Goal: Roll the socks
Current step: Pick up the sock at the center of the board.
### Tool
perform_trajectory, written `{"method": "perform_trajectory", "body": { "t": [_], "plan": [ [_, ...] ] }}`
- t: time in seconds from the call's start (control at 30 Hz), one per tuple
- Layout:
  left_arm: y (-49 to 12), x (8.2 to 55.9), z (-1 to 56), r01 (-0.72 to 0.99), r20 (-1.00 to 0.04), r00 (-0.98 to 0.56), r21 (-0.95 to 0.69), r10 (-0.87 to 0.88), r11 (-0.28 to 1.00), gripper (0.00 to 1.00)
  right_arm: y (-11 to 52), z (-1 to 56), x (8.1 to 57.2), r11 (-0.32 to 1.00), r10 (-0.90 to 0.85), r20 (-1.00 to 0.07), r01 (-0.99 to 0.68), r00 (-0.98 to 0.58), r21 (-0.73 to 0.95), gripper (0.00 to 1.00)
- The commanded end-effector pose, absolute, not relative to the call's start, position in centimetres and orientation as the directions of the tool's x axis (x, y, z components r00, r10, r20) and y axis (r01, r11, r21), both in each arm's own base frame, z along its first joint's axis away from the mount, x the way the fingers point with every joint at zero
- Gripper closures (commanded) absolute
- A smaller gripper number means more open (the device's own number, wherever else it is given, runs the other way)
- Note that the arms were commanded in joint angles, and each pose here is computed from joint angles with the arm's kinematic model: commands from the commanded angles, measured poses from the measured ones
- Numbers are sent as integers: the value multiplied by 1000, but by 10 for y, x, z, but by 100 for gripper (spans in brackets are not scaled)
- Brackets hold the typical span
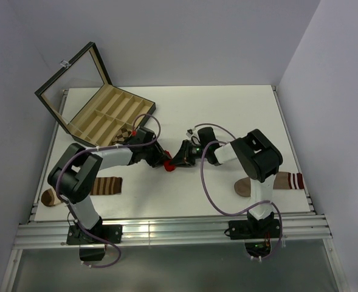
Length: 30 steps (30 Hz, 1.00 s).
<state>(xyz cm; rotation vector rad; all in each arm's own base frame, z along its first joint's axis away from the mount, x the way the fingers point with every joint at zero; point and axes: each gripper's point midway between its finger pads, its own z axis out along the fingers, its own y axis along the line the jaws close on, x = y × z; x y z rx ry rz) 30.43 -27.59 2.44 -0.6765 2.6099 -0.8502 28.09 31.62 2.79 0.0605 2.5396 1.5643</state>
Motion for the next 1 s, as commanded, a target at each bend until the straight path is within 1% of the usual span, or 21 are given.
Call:
{"method": "perform_trajectory", "body": {
  "t": [0.0, 0.03, 0.07, 0.1, 0.13, 0.17, 0.27, 0.3, 0.4, 0.43, 0.47, 0.5, 0.53, 0.6, 0.63, 0.73, 0.77, 0.83, 0.87, 0.9, 0.97],
  "plan": [
    [-251, 257, -38, -398, -77, -882, -407, -465, 822, 91, 308, 6, 276, 536, 120, -115, -33, -986, 844, 74],
    [-251, 258, -38, -393, -80, -884, -408, -461, 824, 100, 307, 10, 277, 541, 107, -152, -71, -983, 838, 70],
    [-251, 258, -37, -390, -85, -884, -407, -460, 826, 100, 305, 19, 279, 553, 108, -181, -93, -978, 828, 65],
    [-252, 261, -35, -384, -95, -884, -412, -458, 826, 99, 303, 23, 280, 564, 104, -205, -112, -973, 818, 59],
    [-252, 263, -32, -374, -103, -886, -414, -451, 830, 100, 300, 27, 283, 579, 89, -257, -160, -962, 799, 56],
    [-251, 267, -27, -366, -124, -883, -420, -453, 830, 100, 294, 36, 284, 607, 91, -287, -175, -954, 775, 52],
    [-251, 279, -10, -313, -190, -888, -419, -419, 852, 100, 281, 58, 284, 657, 63, -384, -251, -921, 711, 47],
    [-253, 290, 1, -295, -229, -880, -422, -416, 857, 100, 275, 61, 287, 683, 68, -417, -262, -907, 682, 46],
    [-253, 312, 28, -229, -311, -871, -427, -380, 875, 100, 257, 85, 287, 729, 59, -514, -315, -856, 608, 44],
    [-252, 318, 36, -193, -339, -872, -425, -353, 884, 100, 253, 103, 288, 732, 61, -574, -354, -817, 582, 44],
    [-252, 324, 48, -170, -362, -867, -433, -343, 885, 100, 245, 104, 283, 753, 48, -575, -349, -817, 558, 43],
    [-248, 342, 64, -156, -427, -835, -422, -347, 893, 100, 236, 108, 286, 782, 43, -612, -355, -790, 512, 43],
    [-246, 349, 73, -114, -467, -828, -401, -310, 909, 100, 230, 127, 286, 786, 53, -659, -376, -750, 491, 42],
    [-245, 367, 102, -58, -539, -794, -389, -279, 919, 100, 217, 137, 284, 815, 50, -692, -371, -720, 445, 41],
    [-237, 376, 111, -23, -584, -776, -349, -237, 937, 100, 209, 154, 286, 830, 60, -741, -379, -669, 409, 40],
    [-222, 399, 147, 60, -679, -717, -288, -160, 956, 100, 197, 173, 285, 847, 74, -787, -379, -612, 374, 35],
    [-217, 405, 157, 80, -704, -696, -272, -142, 959, 100, 192, 188, 284, 848, 97, -814, -380, -572, 368, 30],
    [-201, 422, 179, 127, -754, -651, -217, -83, 968, 100, 187, 201, 283, 849, 115, -838, -386, -533, 361, 25],
    [-199, 427, 185, 159, -767, -639, -208, -60, 965, 100, 185, 212, 281, 848, 133, -854, -388, -503, 361, 20],
    [-194, 435, 198, 175, -791, -611, -189, -44, 966, 100, 184, 218, 280, 845, 140, -861, -394, -488, 361, 18],
    [-172, 450, 202, 184, -811, -584, -103, 24, 977, 100, 181, 230, 278, 843, 157, -876, -399, -456, 359, 12]
  ]
}}
